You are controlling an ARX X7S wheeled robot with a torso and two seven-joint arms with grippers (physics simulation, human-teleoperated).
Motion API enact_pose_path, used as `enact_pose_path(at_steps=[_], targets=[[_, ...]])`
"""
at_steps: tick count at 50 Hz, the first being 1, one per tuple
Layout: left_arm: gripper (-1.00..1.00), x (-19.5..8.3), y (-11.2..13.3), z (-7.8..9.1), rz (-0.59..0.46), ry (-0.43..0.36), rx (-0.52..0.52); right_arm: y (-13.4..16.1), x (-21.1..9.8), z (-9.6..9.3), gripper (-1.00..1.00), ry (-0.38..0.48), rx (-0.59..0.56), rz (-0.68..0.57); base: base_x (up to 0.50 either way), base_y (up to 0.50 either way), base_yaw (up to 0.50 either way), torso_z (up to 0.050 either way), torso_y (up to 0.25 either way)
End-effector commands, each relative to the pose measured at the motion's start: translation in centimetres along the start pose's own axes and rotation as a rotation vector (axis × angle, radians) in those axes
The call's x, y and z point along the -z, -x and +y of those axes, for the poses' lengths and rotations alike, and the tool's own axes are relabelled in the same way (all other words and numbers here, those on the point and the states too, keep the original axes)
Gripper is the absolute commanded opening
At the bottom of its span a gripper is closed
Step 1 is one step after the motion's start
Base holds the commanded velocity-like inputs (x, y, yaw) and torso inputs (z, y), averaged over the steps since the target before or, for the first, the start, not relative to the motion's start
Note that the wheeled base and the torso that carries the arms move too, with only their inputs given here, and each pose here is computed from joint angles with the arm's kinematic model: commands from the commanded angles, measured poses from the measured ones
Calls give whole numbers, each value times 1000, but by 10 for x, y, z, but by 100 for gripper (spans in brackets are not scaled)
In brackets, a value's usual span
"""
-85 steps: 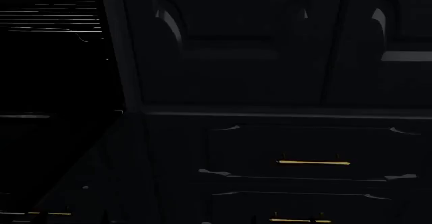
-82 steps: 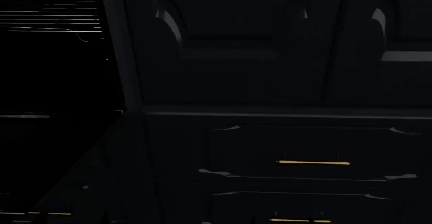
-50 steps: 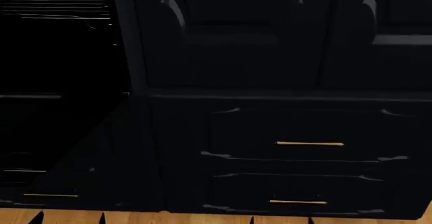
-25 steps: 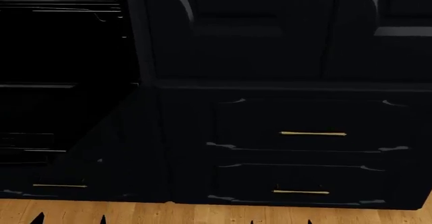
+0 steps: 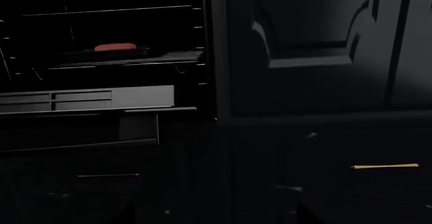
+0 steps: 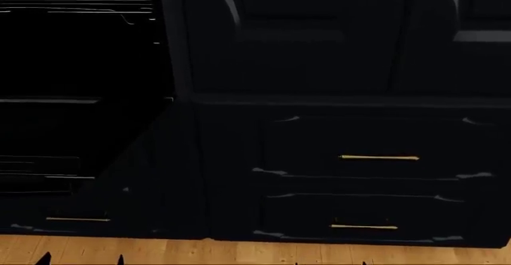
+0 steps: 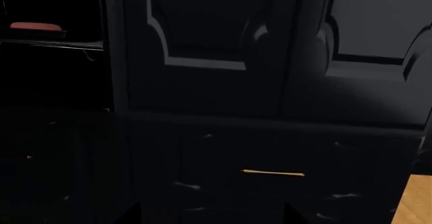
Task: Close the oven door
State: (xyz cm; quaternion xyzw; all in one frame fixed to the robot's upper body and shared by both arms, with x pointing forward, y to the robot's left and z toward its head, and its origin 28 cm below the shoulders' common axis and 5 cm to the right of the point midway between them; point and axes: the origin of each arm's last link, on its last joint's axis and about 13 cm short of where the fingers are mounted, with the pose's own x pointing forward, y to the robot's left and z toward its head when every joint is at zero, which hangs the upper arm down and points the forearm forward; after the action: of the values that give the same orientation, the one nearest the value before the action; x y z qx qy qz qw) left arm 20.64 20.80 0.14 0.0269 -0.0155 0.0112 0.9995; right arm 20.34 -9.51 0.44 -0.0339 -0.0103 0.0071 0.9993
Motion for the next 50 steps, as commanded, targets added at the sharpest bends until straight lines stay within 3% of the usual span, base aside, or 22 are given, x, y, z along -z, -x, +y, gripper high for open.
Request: enact_pose_path(at_steps=[1, 23, 38, 50], targets=[[100, 2, 1, 0, 6, -2, 1, 1, 2, 0, 100, -2, -2, 6, 0, 0, 0, -33, 0], [100, 13, 8, 6, 50, -33, 1, 5, 17, 1, 100, -7, -7, 83, 0, 0, 0, -33, 0], [100, 70, 22, 9, 255, -99, 9, 22, 66, 0, 100, -51, 6, 253, 0, 0, 0, -33, 0], [100, 74, 21, 10, 313, -135, 12, 28, 74, -1, 100, -83, 18, 345, 0, 0, 0, -33, 0]])
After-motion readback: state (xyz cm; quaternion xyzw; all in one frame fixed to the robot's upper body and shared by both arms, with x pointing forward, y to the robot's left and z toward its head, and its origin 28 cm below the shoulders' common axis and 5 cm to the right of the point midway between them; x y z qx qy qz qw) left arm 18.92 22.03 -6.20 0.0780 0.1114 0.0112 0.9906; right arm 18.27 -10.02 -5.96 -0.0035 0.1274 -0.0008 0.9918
